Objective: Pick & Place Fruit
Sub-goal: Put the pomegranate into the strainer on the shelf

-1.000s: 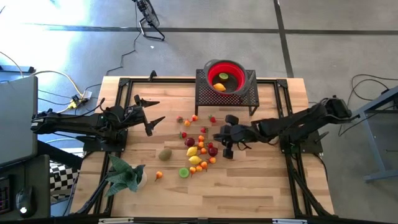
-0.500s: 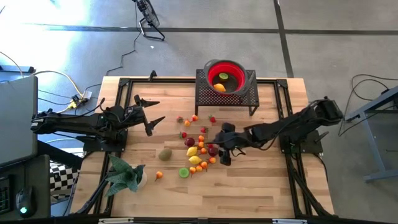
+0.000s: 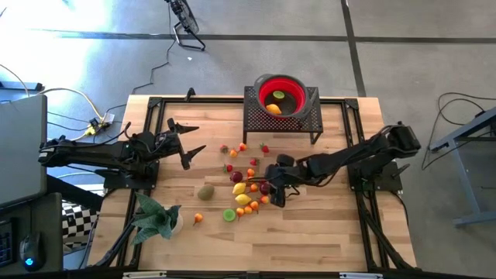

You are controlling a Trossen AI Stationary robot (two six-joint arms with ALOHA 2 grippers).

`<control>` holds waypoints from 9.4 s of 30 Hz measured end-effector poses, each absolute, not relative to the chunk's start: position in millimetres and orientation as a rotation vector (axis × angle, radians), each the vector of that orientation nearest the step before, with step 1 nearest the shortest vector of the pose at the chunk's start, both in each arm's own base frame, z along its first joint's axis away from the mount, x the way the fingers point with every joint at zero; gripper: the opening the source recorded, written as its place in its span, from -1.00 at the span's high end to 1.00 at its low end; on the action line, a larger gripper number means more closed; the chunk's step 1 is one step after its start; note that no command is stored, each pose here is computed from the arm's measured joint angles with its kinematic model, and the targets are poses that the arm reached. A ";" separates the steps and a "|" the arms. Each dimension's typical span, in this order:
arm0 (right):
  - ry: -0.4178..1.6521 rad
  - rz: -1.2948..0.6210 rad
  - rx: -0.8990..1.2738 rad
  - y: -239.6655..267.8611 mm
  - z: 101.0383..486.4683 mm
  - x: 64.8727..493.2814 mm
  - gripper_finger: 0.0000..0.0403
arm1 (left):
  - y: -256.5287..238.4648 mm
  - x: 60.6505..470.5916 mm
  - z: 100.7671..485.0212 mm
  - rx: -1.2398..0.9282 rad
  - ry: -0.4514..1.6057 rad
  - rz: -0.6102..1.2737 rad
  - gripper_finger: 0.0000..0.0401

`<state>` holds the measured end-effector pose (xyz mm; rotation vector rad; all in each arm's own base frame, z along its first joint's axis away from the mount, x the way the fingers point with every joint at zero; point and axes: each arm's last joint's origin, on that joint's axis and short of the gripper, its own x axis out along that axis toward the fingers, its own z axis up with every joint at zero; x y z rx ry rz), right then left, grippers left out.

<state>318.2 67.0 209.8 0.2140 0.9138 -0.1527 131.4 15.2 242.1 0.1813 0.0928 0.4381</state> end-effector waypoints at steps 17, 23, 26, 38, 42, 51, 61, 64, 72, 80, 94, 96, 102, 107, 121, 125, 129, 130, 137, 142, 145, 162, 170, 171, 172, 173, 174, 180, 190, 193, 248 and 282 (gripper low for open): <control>0.986 -0.216 0.318 67.6 173.9 332.7 -0.16 | 15.2 131.0 236.8 0.194 0.150 0.433 -0.68; 0.920 -0.311 0.368 62.0 176.3 336.3 -0.16 | 15.2 130.7 234.6 0.198 0.173 0.431 -0.68; 0.925 -0.317 0.386 57.7 175.8 337.0 -0.16 | 15.2 130.5 233.2 0.200 0.188 0.430 -0.68; 0.891 -0.287 0.348 56.1 178.0 340.7 -0.16 | 15.2 130.3 231.7 0.184 0.200 0.433 -0.68; 0.872 -0.279 0.355 56.4 179.2 342.3 -0.16 | 15.3 130.5 232.9 0.294 0.212 0.424 -0.68; 0.853 -0.302 0.310 47.5 180.0 344.5 -0.16 | 15.1 131.0 231.9 0.320 0.226 0.411 -0.68; 0.862 -0.307 0.274 35.3 180.0 345.9 -0.16 | 26.4 128.9 230.5 0.189 0.223 0.508 -0.68; 0.888 -0.309 0.256 39.8 188.6 348.1 -0.16 | 30.9 128.6 229.7 0.173 0.227 0.465 -0.68; 0.942 -0.406 0.174 52.3 221.4 350.1 -0.16 | 38.9 127.4 229.5 0.135 0.216 0.366 -0.68; 1.072 -0.312 0.296 56.9 205.3 350.4 -0.16 | 39.9 126.6 227.3 0.108 0.235 0.374 -0.68; 1.152 -0.257 0.286 61.2 182.6 356.7 -0.16 | 40.3 126.4 227.3 0.117 0.237 0.389 -0.68; 1.152 -0.257 0.286 61.2 182.6 356.7 -0.16 | 40.3 126.4 227.0 0.131 0.243 0.388 -0.68; 1.134 -0.235 0.304 62.3 181.8 359.8 -0.16 | 40.2 126.1 226.0 0.132 0.255 0.386 -0.68; 1.120 -0.226 0.306 63.9 182.4 360.9 -0.16 | 40.2 126.0 225.1 0.131 0.263 0.385 -0.68; 1.106 -0.204 0.327 62.7 155.2 350.6 -0.16 | 40.0 125.9 224.4 0.130 0.270 0.381 -0.68; 1.091 -0.206 0.326 62.1 149.8 348.6 -0.16 | 40.0 125.8 224.4 0.130 0.270 0.382 -0.68; 1.083 -0.214 0.317 61.7 149.7 348.7 -0.16 | 40.0 125.9 224.5 0.129 0.269 0.382 -0.68; 1.083 -0.215 0.316 61.7 149.7 348.7 -0.16 | 40.1 125.8 224.4 0.129 0.270 0.382 -0.68; 1.084 -0.221 0.313 61.3 148.3 349.1 -0.16 | 40.0 125.8 224.5 0.129 0.270 0.383 -0.68; 1.102 -0.234 0.300 61.7 130.5 354.4 -0.16 | 40.1 125.8 224.4 0.130 0.272 0.386 -0.68; 1.097 -0.238 0.294 62.1 126.6 356.0 -0.16 | 40.1 125.7 223.6 0.128 0.279 0.384 -0.68; 1.080 -0.242 0.298 62.3 128.8 356.4 -0.06 | 40.1 125.6 223.5 0.131 0.281 0.384 -0.68; 1.078 -0.240 0.299 62.3 128.8 356.6 -0.06 | 40.1 125.6 223.5 0.132 0.281 0.384 -0.68; 1.077 -0.238 0.301 62.4 128.9 356.8 -0.06 | 40.1 125.6 223.5 0.133 0.281 0.383 -0.68; 1.076 -0.237 0.302 62.5 129.0 356.9 -0.06 | 40.1 125.6 223.5 0.133 0.281 0.383 -0.68; 1.075 -0.236 0.302 62.5 129.0 356.9 -0.05 | 40.1 125.6 223.5 0.133 0.282 0.384 -0.68; 1.076 -0.236 0.302 62.5 129.0 356.9 -0.04 | 40.1 125.6 223.5 0.133 0.281 0.383 -0.68; 1.078 -0.221 0.312 62.5 132.0 356.1 -0.03 | 40.1 125.6 223.5 0.133 0.281 0.384 -0.68; 0.997 -0.201 0.335 61.4 168.4 348.4 0.00 | 40.0 125.7 223.5 0.132 0.281 0.380 -0.68; 0.942 -0.206 0.337 60.0 185.4 344.8 0.00 | 40.0 125.6 223.5 0.132 0.281 0.380 -0.68; 0.314 -0.801 0.024 -116.4 381.6 326.1 0.07 | 40.1 125.7 223.9 0.130 0.277 0.384 -0.68; 0.812 -0.887 0.304 -174.1 316.2 299.0 0.02 | 40.0 125.7 223.7 0.131 0.278 0.381 -0.68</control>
